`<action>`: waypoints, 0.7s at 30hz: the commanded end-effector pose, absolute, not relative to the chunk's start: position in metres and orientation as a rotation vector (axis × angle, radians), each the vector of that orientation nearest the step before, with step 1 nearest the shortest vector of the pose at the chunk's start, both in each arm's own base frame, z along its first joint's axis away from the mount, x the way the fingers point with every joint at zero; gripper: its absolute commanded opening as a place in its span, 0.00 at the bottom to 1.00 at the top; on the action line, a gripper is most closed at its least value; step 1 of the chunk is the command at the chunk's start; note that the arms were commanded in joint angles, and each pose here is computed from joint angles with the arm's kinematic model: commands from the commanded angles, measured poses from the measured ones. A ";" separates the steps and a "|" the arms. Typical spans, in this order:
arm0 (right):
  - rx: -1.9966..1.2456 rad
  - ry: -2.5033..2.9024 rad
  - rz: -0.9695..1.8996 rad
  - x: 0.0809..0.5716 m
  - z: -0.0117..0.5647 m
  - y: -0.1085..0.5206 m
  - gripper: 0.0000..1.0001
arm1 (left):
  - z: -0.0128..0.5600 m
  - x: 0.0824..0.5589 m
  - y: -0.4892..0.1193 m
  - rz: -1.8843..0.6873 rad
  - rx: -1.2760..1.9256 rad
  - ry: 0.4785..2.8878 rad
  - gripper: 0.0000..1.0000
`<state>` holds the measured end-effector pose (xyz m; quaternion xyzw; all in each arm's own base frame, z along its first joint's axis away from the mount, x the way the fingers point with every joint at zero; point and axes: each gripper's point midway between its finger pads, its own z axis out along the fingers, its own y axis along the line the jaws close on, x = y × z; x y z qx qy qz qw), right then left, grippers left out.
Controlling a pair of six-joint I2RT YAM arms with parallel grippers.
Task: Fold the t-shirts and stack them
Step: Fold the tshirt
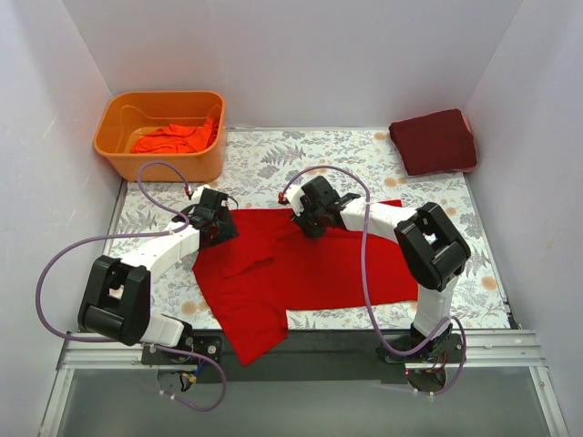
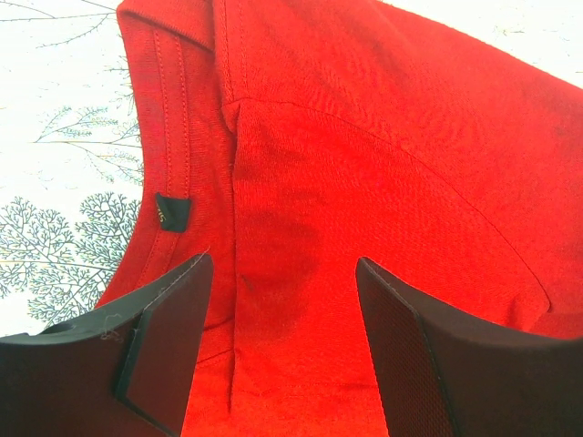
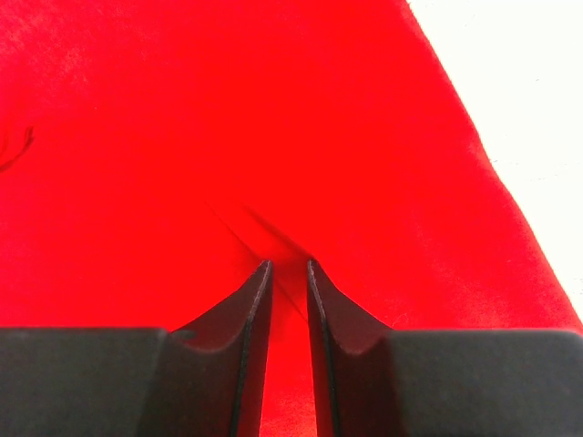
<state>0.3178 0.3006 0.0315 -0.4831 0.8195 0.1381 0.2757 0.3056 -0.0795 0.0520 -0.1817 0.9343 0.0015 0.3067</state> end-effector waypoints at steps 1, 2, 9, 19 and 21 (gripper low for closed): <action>-1.319 2.183 0.363 0.323 0.033 0.306 0.28 | 0.059 0.310 -0.079 0.001 -0.478 2.444 0.63; -1.324 2.184 0.374 0.322 0.032 0.307 0.28 | 0.058 0.309 -0.078 0.002 -0.478 2.445 0.63; -1.345 2.207 0.375 0.316 0.023 0.304 0.14 | 0.058 0.309 -0.079 -0.001 -0.473 2.449 0.63; -1.343 2.167 0.425 0.310 0.057 0.307 0.01 | 0.060 0.309 -0.076 0.013 -0.478 2.438 0.63; -1.352 2.170 0.441 0.306 0.058 0.306 0.01 | 0.060 0.309 -0.076 0.016 -0.477 2.437 0.63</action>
